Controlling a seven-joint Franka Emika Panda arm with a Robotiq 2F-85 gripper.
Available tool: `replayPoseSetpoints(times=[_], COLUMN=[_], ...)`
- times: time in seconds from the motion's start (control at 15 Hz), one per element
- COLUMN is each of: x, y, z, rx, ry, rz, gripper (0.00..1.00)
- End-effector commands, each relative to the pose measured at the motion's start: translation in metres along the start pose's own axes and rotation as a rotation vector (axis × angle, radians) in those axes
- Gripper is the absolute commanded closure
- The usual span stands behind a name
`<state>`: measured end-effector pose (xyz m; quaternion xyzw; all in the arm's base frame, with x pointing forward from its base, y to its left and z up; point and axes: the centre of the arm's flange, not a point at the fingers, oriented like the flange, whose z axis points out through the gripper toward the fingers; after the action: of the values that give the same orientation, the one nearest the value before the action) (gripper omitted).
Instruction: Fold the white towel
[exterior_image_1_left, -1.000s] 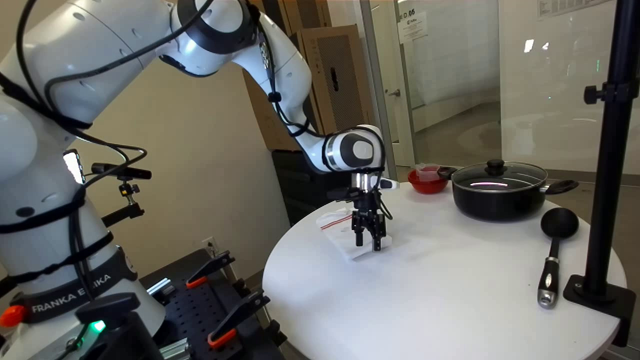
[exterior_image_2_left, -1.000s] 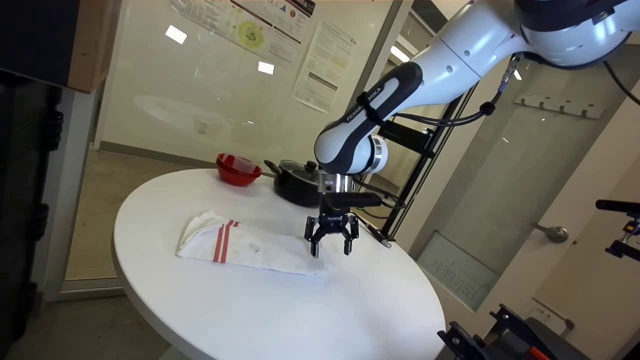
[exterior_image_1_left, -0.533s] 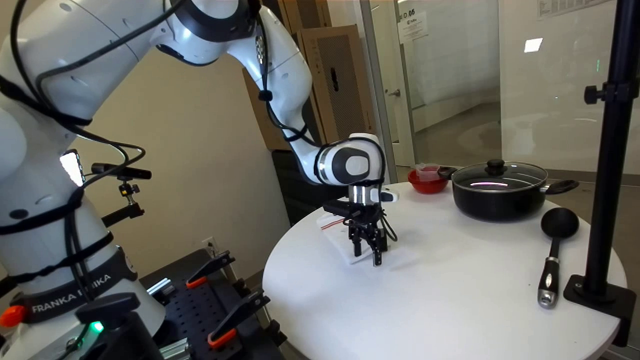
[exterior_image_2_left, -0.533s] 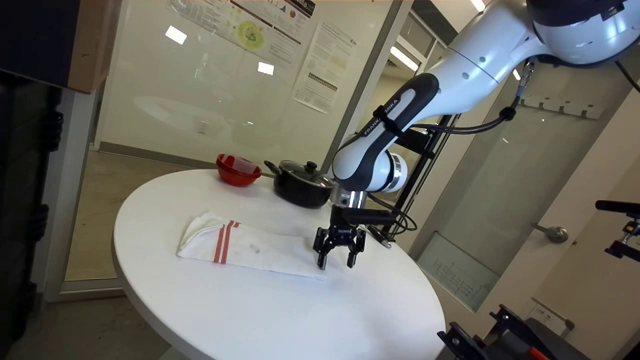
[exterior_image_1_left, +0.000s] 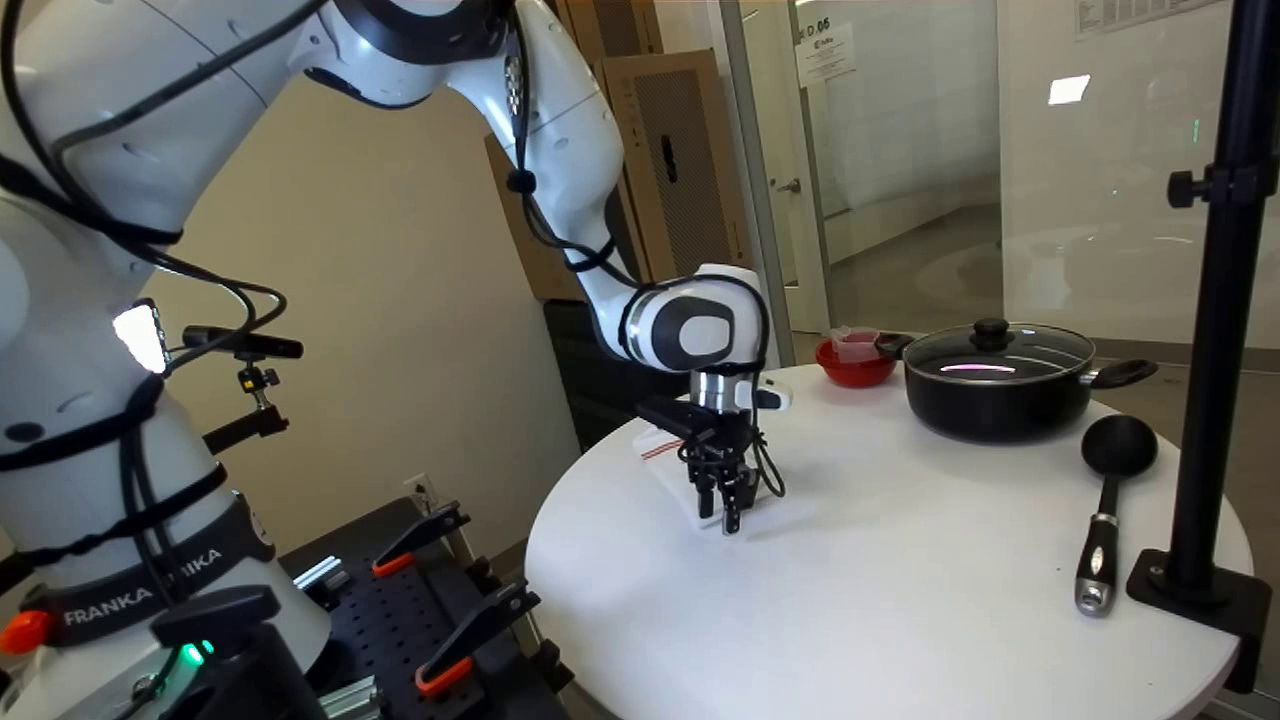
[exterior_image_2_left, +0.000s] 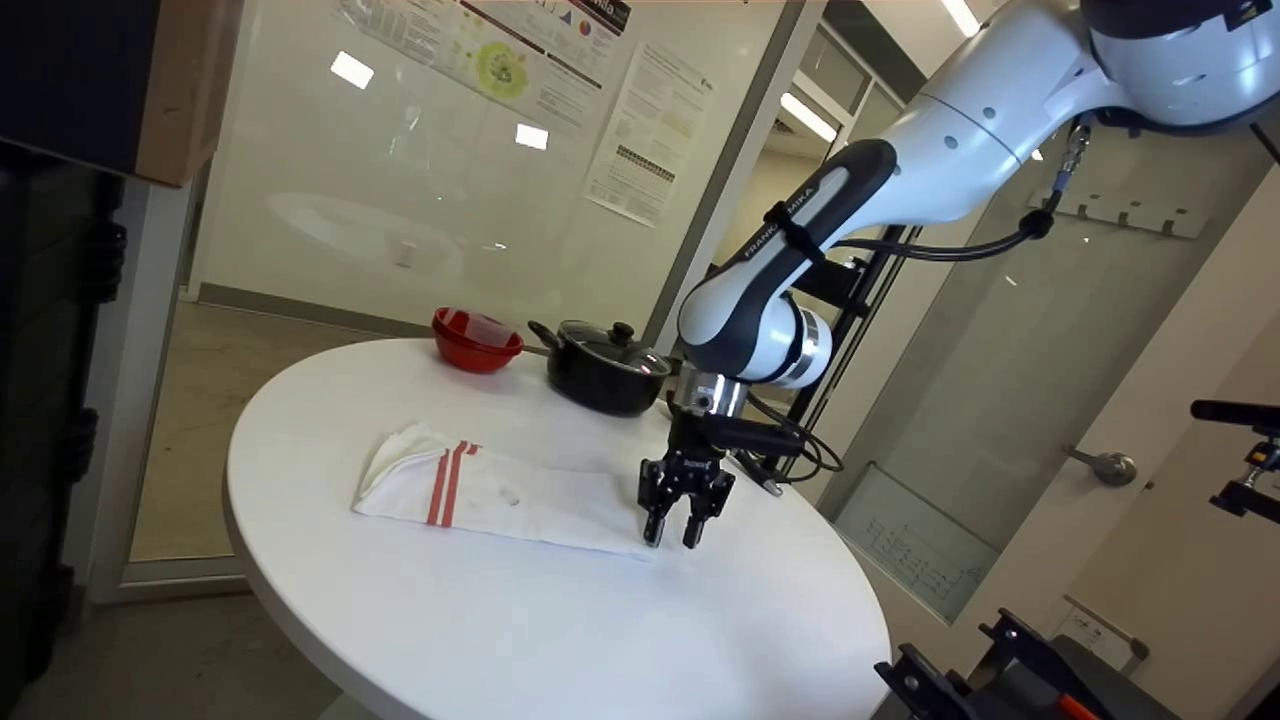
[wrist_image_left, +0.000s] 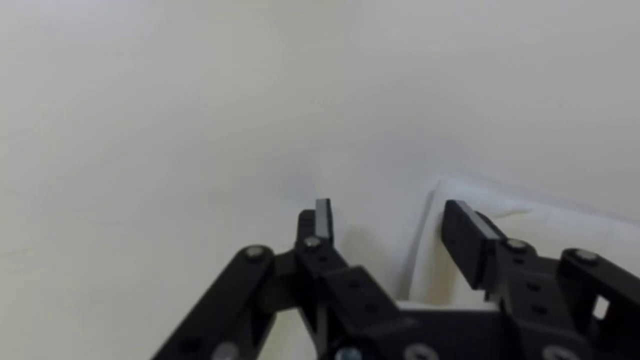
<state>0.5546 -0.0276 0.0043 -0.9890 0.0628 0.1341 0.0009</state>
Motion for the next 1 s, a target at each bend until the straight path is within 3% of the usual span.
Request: replayPoseSetpoints(times=[0.0,0.27,0.33,0.6,0.87,0.93], x=[-0.015,-0.013,-0.011,-0.016,-0.031,-0.033], y=[0.003,0.005,0.008,0.023,0.035,0.035], z=[-0.010,-0.013,-0.017,-0.051,-0.100,-0.107], rx=[0.058,0.093,0.104,0.150,0.168,0.161], ry=[0.001,-0.020,-0.030,-0.029,0.040,0.050], rz=[-0.010,0.026,0.038,0.101,0.143,0.141], gripper=[0.70,1.00,1.00,0.99,1.00,0.74])
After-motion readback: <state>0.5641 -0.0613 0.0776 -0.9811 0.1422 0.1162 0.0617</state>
